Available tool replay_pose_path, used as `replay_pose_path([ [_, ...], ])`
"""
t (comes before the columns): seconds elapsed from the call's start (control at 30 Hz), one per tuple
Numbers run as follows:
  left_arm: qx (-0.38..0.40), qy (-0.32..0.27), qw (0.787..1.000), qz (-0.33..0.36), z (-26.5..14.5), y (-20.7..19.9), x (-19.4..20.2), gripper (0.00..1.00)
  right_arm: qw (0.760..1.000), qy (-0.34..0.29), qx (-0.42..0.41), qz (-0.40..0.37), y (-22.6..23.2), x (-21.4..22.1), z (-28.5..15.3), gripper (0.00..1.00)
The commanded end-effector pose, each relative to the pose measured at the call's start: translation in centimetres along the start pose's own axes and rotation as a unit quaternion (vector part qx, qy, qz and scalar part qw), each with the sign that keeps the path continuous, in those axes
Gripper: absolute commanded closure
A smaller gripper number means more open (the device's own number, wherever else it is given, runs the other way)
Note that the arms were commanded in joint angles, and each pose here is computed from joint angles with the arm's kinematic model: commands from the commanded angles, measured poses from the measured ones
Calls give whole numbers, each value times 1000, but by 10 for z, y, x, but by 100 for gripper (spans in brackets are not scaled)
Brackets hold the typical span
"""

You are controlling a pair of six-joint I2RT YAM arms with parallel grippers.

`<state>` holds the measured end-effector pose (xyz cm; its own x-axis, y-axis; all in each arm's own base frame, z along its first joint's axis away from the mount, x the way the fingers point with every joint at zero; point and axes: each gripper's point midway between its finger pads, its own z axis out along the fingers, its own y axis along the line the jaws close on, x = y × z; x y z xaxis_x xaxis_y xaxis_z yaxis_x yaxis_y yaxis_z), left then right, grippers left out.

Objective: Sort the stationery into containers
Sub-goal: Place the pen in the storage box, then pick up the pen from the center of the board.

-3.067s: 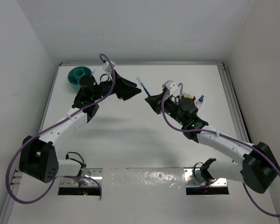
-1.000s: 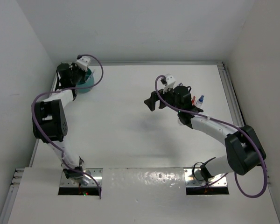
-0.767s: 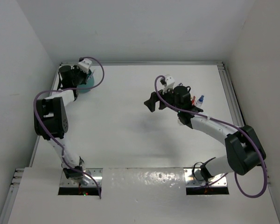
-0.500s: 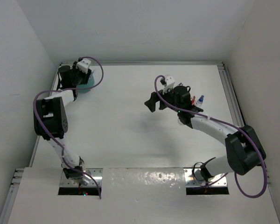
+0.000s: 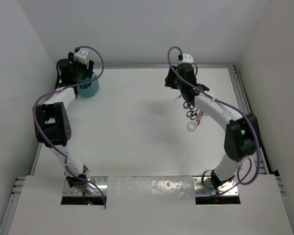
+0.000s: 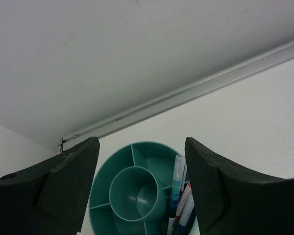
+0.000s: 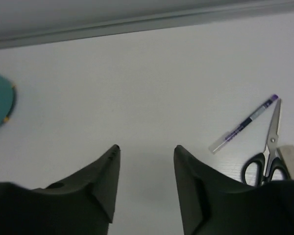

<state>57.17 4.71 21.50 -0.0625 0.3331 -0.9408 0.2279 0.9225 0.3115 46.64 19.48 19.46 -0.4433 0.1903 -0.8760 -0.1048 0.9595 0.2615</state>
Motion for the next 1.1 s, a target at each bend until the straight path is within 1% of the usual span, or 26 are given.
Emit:
replay_pose_path([
  [0.0,-42,-51,997,-26,-12,27,-66,31,991,22,113,71,-51,-2,32,48],
  [0.03,-52,-47,997,-30,-14,31,-68,31,988,36,124,81,-56,4,40,44],
  [0.1,-58,-36,997,-43,-19,33,-72,31,982,57,156,91,-71,16,62,40],
  [0.13,-57,-22,997,-50,-21,32,-68,32,978,52,184,88,-81,16,67,39],
  [0.2,-56,-14,997,-60,-27,31,-71,32,970,52,224,79,-95,22,85,39],
  [0.27,-48,0,996,-70,-32,26,-69,32,960,55,267,64,-112,27,89,37],
  [0.33,-39,7,996,-76,-35,22,-69,32,950,61,297,79,-124,36,97,37],
  [0.4,-33,16,996,-87,-39,18,-68,32,942,64,309,117,-132,43,100,37],
  [0.5,-23,24,995,-97,-43,13,-67,32,935,76,316,143,-138,62,100,38],
  [0.63,-12,23,994,-106,-42,9,-70,32,930,92,321,155,-141,82,101,40],
  [0.77,-4,20,994,-107,-40,3,-74,32,926,114,319,167,-143,105,110,44],
  [0.83,-2,18,994,-110,-40,1,-77,32,922,122,321,180,-144,110,113,46],
  [1.03,9,12,992,-125,-42,-6,-83,32,914,139,333,186,-153,130,119,51],
  [1.07,11,11,992,-125,-42,-7,-84,32,910,149,340,188,-156,139,119,51],
])
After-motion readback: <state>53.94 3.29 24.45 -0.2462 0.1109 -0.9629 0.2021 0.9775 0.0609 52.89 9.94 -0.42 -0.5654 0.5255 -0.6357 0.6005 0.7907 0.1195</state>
